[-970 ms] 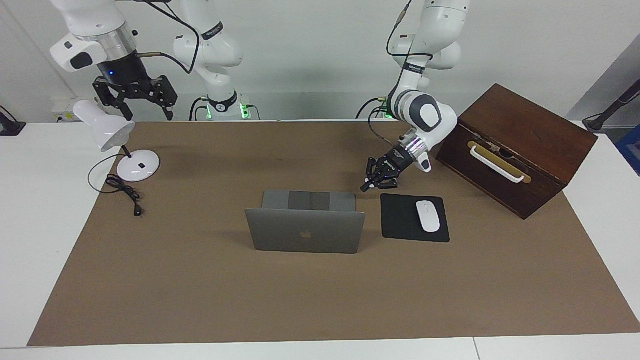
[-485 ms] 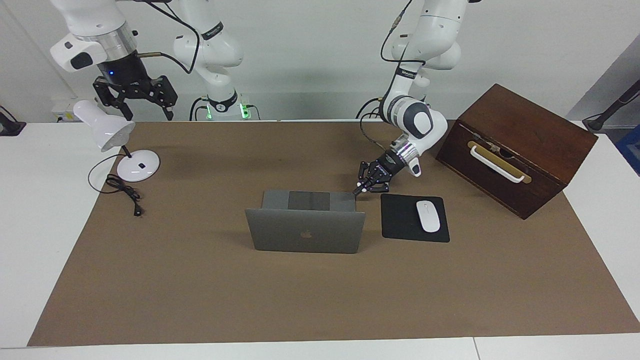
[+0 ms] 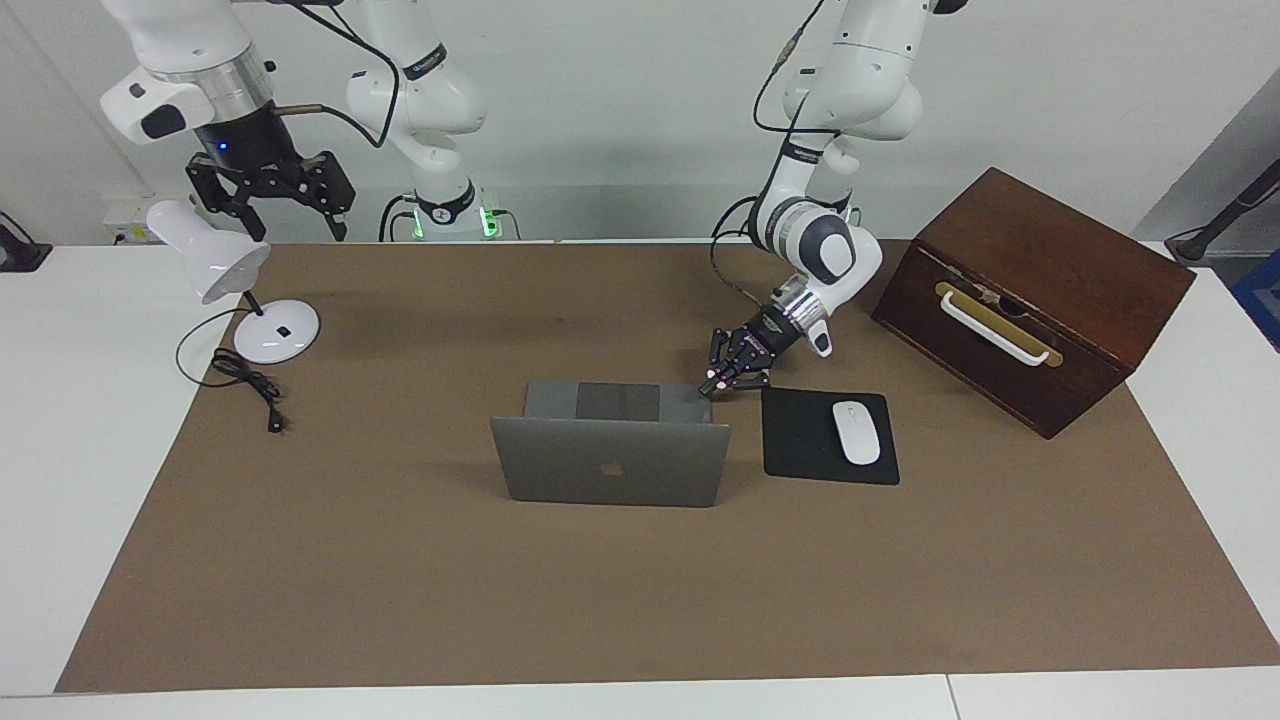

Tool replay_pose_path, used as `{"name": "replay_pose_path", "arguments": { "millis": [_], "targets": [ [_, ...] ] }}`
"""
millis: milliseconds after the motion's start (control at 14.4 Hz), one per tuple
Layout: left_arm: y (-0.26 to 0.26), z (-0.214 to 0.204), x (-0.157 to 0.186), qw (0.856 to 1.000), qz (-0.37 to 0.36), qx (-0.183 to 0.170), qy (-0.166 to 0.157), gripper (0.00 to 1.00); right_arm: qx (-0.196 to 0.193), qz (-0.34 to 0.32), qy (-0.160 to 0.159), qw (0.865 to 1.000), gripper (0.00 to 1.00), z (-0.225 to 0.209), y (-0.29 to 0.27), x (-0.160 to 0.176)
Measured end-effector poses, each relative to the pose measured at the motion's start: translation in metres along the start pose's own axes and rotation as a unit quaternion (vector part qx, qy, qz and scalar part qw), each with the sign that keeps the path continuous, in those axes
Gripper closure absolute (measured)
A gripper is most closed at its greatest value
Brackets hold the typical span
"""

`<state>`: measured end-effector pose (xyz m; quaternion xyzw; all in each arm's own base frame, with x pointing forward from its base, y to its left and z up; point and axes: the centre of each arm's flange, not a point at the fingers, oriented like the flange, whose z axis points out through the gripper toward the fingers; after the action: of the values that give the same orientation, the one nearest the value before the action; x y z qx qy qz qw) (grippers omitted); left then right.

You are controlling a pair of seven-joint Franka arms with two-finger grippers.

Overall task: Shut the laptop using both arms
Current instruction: 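Press the left gripper against the laptop base's near corner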

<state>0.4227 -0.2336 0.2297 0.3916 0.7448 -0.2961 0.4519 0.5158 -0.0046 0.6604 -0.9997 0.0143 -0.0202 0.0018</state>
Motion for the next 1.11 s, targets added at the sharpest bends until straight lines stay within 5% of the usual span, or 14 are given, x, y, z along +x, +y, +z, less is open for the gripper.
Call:
{"name": "replay_pose_path", "arguments": {
  "millis": [1109],
  "targets": [
    [-0.001, 0.004, 0.015, 1.0, 0.018, -0.014, 0.006, 0.99, 0.0, 0.0, 0.0, 1.0, 0.0, 0.0, 0.0, 0.0]
  ]
}}
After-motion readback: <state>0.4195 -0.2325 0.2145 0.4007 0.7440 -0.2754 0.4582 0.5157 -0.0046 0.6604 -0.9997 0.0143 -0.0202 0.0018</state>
